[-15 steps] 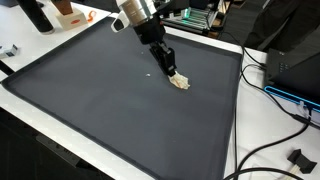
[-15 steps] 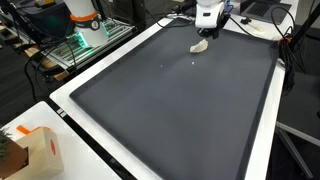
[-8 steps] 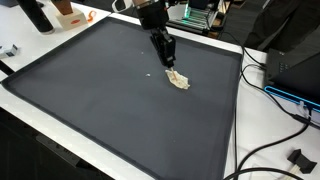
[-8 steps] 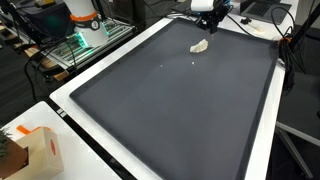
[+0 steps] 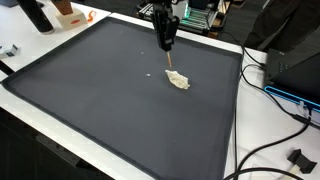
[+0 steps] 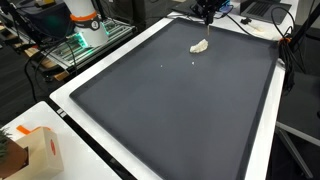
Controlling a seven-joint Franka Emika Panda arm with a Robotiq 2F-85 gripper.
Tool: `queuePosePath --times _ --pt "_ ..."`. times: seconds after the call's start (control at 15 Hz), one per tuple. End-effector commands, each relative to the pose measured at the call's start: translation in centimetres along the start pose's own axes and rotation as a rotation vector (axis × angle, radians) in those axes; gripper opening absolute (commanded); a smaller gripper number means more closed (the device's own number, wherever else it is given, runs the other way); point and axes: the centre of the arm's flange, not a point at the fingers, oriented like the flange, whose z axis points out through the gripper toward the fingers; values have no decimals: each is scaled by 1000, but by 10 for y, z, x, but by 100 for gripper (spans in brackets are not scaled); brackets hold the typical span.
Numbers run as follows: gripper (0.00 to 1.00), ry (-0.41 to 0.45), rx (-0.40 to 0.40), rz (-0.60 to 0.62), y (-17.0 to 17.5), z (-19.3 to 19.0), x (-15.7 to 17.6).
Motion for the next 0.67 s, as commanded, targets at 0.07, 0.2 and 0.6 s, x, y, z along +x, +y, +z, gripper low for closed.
queuePosePath --times 0.07,0.2,0.6 --pt "3 85 -73 -15 6 -27 -23" --pt "3 115 -102 -50 4 -36 -27" --pt "3 154 -155 -175 -2 -55 -40"
